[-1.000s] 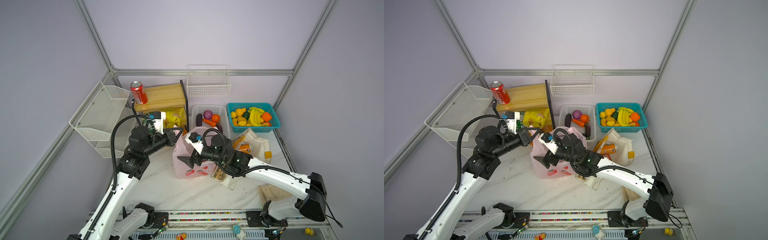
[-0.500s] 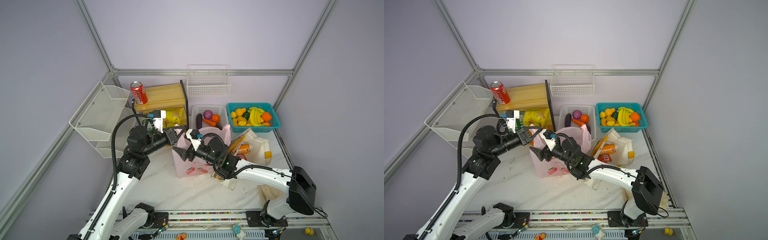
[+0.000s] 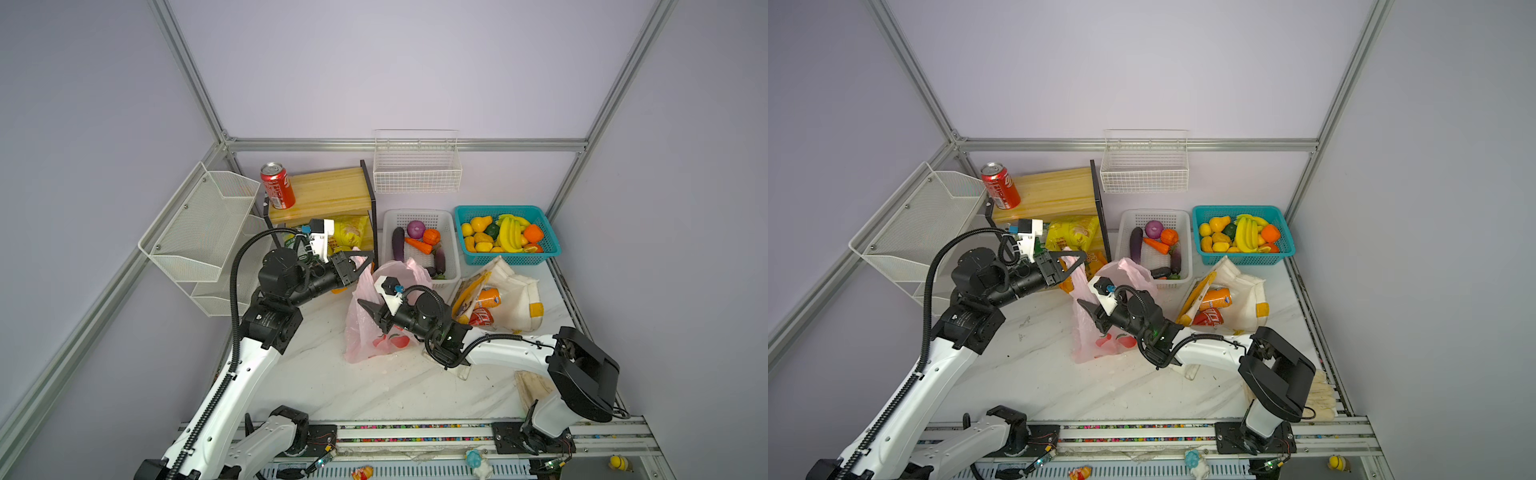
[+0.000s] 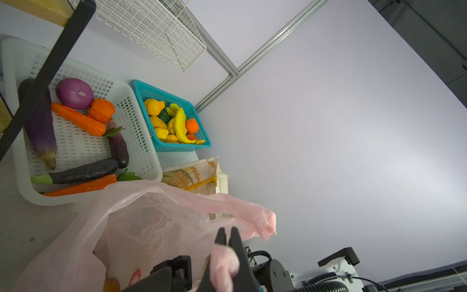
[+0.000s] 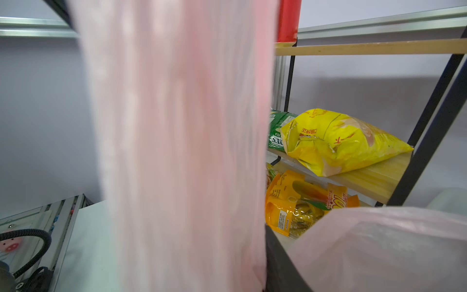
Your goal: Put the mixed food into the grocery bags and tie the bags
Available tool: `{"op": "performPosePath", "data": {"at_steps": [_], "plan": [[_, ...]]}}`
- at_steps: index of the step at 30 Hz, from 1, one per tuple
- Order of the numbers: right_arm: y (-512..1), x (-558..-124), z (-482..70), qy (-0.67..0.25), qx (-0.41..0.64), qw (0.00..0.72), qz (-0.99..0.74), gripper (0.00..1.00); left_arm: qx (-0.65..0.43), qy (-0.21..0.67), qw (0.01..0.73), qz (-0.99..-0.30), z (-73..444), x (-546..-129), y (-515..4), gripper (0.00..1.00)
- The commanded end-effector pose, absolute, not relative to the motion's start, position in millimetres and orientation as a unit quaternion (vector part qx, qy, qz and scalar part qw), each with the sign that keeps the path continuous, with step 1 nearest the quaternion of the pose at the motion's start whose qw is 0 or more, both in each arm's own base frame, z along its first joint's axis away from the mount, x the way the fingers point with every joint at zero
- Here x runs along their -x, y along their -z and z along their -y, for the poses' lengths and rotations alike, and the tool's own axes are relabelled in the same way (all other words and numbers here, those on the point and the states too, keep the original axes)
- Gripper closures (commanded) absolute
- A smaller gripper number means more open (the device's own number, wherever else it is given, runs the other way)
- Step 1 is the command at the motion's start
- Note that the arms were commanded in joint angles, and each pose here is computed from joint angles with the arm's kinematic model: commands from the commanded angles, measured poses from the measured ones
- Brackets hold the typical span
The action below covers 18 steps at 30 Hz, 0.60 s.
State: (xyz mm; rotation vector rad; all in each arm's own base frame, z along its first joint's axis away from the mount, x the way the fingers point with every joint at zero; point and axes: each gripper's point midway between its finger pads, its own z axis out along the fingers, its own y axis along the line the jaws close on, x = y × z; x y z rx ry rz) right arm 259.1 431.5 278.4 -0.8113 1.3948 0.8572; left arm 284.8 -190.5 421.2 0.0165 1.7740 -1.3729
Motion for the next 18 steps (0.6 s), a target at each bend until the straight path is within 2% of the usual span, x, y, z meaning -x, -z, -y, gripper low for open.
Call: {"op": "performPosePath", "data": {"at_steps": [1,2,5,8,11,13,18], "plan": [[-313.3,-254.8,-426.2,-0.391,0.338,0.626,-0.584,0.40,-0.027,0.567,0.463,-0.680,189.2,-279.2,-442.6,1.00],[-320.4,-253.3,-426.7,-0.400,0.334,0.628,-0.578,0.33,-0.025,0.567,0.463,-0.681,188.9,-280.3,-441.6,1.00],[-339.5,-250.6,-430.5,-0.415,0.322,0.639,-0.562,0.20,-0.024,0.567,0.462,-0.682,188.9,-281.1,-440.4,1.00],[-351.7,-257.4,-433.8,-0.412,0.306,0.654,-0.555,0.17,-0.024,0.568,0.461,-0.681,189.2,-281.1,-441.2,1.00],[-347.9,-268.4,-442.9,-0.402,0.299,0.659,-0.561,0.17,-0.023,0.568,0.461,-0.681,189.1,-281.3,-441.3,1.00],[-337.0,-272.8,-450.5,-0.402,0.301,0.657,-0.563,0.21,-0.023,0.568,0.459,-0.682,189.4,-281.2,-440.2,1.00],[-282.6,-280.0,-458.3,-0.387,0.311,0.635,-0.593,0.50,-0.015,0.566,0.461,-0.683,185.9,-283.0,-438.8,1.00]]}}
